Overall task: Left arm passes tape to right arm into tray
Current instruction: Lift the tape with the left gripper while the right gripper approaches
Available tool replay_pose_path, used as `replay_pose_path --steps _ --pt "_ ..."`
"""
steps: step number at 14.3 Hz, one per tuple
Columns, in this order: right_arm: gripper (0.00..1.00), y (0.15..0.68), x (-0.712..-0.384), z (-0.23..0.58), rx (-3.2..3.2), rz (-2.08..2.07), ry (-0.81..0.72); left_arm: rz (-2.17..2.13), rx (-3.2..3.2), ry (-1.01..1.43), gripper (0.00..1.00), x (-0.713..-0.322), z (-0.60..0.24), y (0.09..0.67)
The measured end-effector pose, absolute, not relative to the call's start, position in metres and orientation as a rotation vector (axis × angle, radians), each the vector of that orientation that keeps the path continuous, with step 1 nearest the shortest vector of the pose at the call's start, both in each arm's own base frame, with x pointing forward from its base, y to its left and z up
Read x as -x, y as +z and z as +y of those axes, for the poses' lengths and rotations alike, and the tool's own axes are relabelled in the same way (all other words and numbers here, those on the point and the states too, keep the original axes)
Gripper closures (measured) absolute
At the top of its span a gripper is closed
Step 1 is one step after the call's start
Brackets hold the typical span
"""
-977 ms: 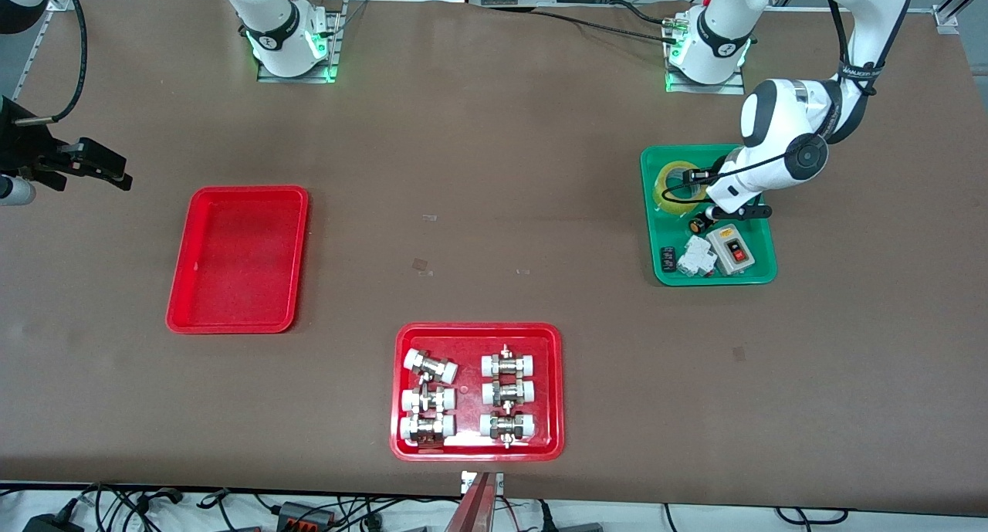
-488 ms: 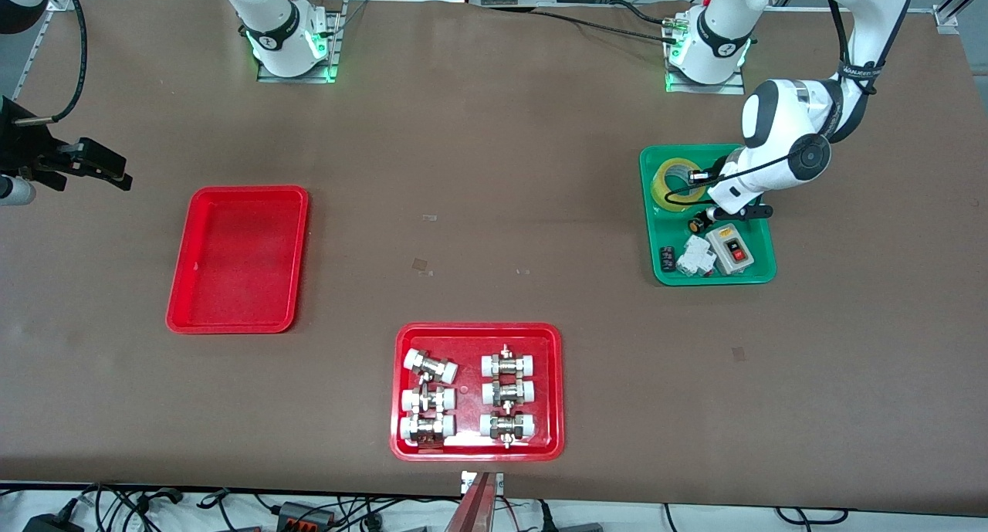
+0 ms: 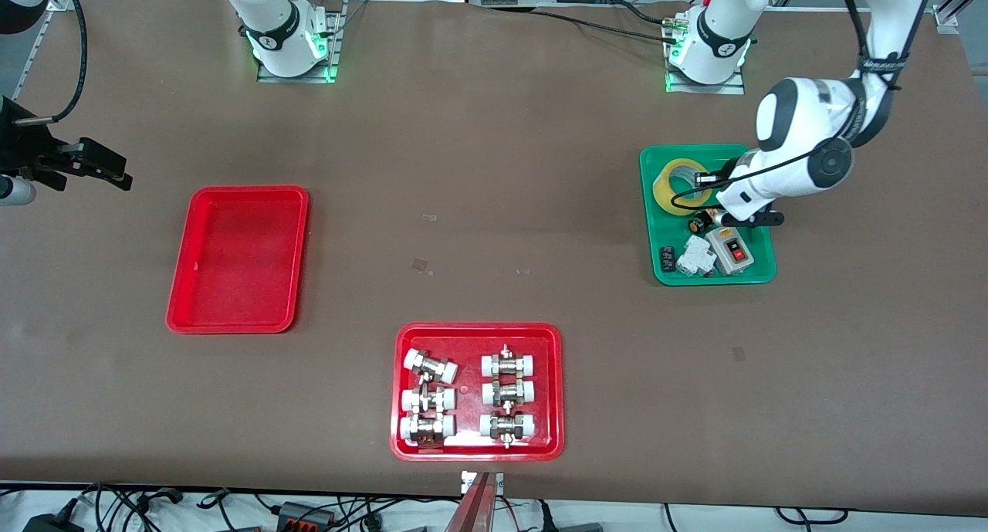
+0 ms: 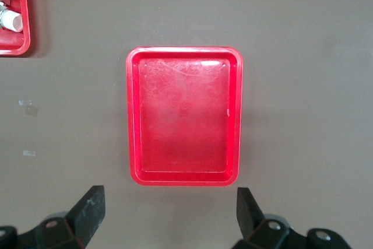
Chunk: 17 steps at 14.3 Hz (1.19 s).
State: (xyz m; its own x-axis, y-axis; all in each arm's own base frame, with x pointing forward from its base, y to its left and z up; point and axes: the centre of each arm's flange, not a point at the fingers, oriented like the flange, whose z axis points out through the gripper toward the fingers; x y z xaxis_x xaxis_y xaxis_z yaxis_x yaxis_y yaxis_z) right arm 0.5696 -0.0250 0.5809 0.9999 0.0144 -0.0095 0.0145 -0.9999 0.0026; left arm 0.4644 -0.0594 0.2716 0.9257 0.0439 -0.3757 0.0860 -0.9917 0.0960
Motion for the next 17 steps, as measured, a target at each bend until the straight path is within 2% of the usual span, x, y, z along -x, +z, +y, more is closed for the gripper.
replay_pose_path --steps 3,6,11,15,17 --pt "0.00 0.579 -0.567 -0.024 -3.142 0.025 -0.053 0.012 -2.952 -0.575 0.78 -0.492 -0.085 0.345" --pt "0.00 0.575 -0.566 -0.017 -3.209 0.018 -0.090 -0.086 -2.871 -0.546 0.78 -0.503 -0.155 0.410" --pt "0.00 0.556 -0.573 -0.005 -3.278 0.022 -0.149 -0.104 -2.625 -0.511 0.78 -0.491 -0.264 0.470" --pt "0.00 0.522 -0.579 0.042 -3.262 0.151 -0.310 0.001 -2.477 -0.499 0.78 -0.488 -0.346 0.515" --pt "0.00 0.504 -0.584 0.049 -3.270 0.175 -0.365 0.047 -2.438 -0.472 0.78 -0.490 -0.375 0.520"
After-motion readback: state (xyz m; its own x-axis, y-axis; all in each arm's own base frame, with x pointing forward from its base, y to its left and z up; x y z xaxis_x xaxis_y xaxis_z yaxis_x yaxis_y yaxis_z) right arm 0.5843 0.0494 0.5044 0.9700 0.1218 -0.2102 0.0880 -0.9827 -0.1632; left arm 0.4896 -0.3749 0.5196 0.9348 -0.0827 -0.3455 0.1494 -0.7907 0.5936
